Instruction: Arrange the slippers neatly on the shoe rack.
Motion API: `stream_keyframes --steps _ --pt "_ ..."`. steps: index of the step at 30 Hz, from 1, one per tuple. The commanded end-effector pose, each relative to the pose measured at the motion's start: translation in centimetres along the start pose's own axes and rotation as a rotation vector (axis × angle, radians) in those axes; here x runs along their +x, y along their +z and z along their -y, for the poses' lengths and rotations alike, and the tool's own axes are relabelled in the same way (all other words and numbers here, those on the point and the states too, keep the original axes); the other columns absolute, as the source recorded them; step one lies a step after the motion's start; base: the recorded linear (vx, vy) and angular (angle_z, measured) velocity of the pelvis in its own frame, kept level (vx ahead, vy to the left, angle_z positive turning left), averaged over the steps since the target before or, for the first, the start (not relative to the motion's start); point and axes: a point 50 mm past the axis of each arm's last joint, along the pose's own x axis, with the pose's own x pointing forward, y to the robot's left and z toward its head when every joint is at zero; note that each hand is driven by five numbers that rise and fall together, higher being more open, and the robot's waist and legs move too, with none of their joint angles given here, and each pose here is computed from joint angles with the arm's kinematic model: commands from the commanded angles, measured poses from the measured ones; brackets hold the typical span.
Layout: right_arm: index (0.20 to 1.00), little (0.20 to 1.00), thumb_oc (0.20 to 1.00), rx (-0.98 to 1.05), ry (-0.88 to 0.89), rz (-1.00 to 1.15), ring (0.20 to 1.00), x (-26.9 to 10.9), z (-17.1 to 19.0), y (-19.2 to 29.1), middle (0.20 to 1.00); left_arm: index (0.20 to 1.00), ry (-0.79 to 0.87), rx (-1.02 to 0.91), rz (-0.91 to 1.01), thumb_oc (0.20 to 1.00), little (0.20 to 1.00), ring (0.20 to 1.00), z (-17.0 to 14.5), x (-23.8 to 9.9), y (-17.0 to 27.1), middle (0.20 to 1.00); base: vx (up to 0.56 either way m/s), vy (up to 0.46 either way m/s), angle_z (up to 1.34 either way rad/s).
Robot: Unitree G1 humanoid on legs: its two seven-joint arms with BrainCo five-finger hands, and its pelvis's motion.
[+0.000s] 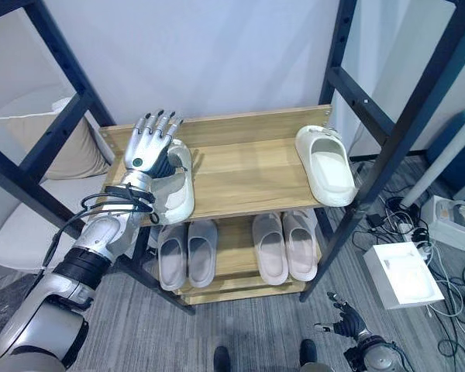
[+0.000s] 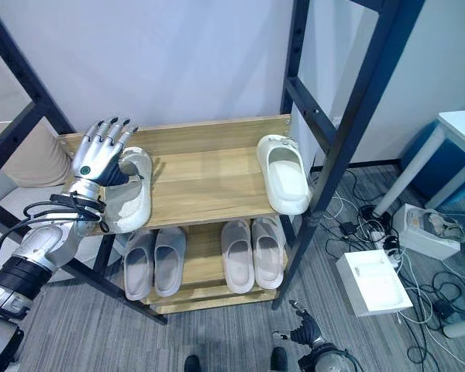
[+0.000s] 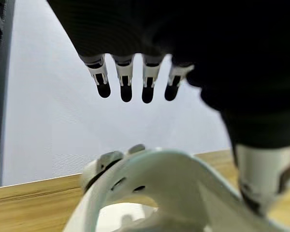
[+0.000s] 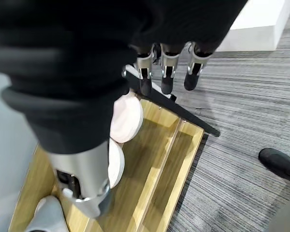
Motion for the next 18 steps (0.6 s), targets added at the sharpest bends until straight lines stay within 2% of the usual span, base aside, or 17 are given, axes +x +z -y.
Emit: stream_keyframes --steps 1,7,18 --pt "1.000 1.000 1.000 0.006 -0.041 0.149 1.000 0.8 1.5 3.1 1.000 1.000 0.138 0.154 -0.097 1.000 1.000 1.000 -4.7 3.5 -3.8 1.000 0.00 0.000 0.00" --pt "1.000 1.000 1.000 0.015 -0.027 0.147 1.000 0.8 1.0 3.1 1.000 1.000 0.152 0.143 -0.124 1.000 1.000 1.000 -4.5 2.6 -4.3 1.000 0.00 0.000 0.00" --pt "1.000 1.000 1.000 0.022 -0.024 0.170 1.000 0.8 1.2 3.7 1.000 1.000 0.004 0.246 -0.193 1.000 1.000 1.000 -2.9 1.3 -7.1 1.000 0.00 0.000 0.00"
